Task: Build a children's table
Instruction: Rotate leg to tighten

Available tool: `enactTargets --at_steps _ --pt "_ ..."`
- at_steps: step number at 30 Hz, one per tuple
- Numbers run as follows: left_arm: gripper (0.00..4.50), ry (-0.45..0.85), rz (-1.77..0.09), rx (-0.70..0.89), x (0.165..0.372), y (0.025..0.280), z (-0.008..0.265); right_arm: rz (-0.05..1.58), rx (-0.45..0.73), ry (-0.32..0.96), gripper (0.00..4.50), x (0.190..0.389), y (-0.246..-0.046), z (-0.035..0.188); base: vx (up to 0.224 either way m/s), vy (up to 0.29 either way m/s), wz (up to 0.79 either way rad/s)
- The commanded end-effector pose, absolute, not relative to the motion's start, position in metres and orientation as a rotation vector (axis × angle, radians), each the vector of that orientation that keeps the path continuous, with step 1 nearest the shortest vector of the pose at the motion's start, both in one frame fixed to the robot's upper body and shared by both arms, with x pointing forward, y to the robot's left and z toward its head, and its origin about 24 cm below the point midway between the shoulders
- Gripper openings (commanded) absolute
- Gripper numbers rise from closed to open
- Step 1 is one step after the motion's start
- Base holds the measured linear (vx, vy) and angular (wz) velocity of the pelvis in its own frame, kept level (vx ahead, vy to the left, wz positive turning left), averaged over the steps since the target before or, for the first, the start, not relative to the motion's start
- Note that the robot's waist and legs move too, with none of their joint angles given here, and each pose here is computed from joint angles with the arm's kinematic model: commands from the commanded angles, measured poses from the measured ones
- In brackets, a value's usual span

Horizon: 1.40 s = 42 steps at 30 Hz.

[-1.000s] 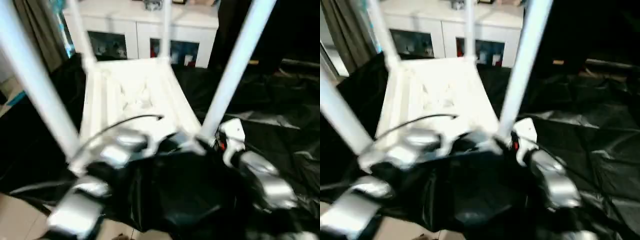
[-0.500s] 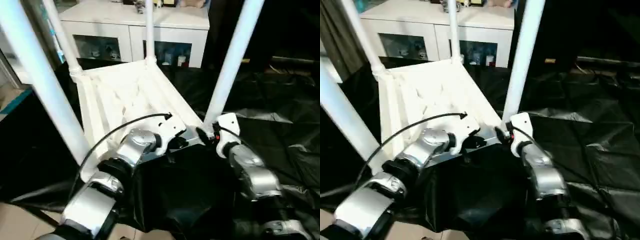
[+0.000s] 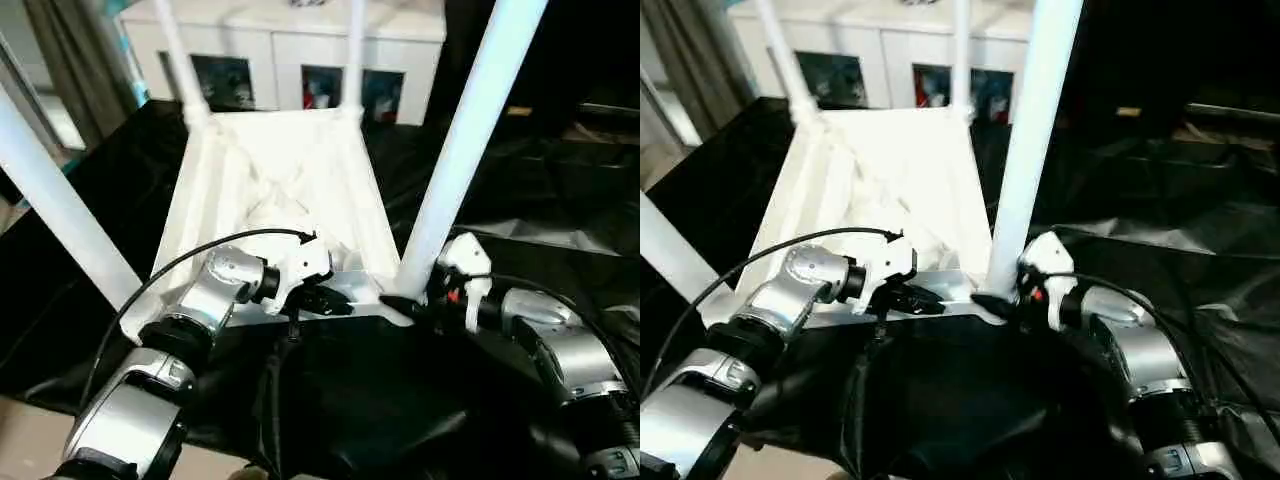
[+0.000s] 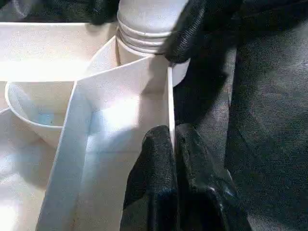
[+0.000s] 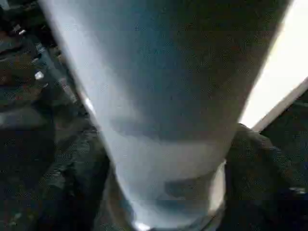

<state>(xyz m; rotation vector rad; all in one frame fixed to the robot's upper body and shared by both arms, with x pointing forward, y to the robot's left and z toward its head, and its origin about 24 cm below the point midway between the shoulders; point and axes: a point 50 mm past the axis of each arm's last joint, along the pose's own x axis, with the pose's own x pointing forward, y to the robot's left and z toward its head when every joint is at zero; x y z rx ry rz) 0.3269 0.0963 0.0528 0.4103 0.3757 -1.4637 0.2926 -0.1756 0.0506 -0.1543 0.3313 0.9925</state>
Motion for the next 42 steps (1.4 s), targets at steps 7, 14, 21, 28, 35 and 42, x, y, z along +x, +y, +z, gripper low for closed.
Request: enactTargets --at_steps 7,14,21,28,35,42 --pt "0.0 0.388 -1.483 0.406 0.326 0.099 0.052 1.046 -0.149 0.346 2.76 0.291 -0.172 0.05 0.0 0.0 0.0" --pt "0.0 0.388 -1.395 0.378 0.331 0.094 0.049 0.961 -0.07 0.332 2.72 0.289 -0.169 0.04 0.0 0.0 0.0" --pt "0.0 0.368 -1.148 0.366 0.346 0.064 0.046 0.58 0.045 0.375 2.7 0.299 -0.155 0.008 0.0 0.0 0.0" --pt "0.0 0.34 -1.088 0.374 0.346 0.031 0.046 0.578 0.007 0.42 2.7 0.301 -0.119 0.004 0.0 0.0 0.0" --pt "0.0 0.333 -1.212 0.381 0.341 0.036 0.048 0.705 0.026 0.331 3.75 0.302 -0.124 0.021 0.0 0.0 0.0" --pt "0.0 0.342 -1.419 0.422 0.331 0.062 0.049 0.888 0.006 0.306 3.85 0.296 -0.149 0.042 0.0 0.0 0.0"
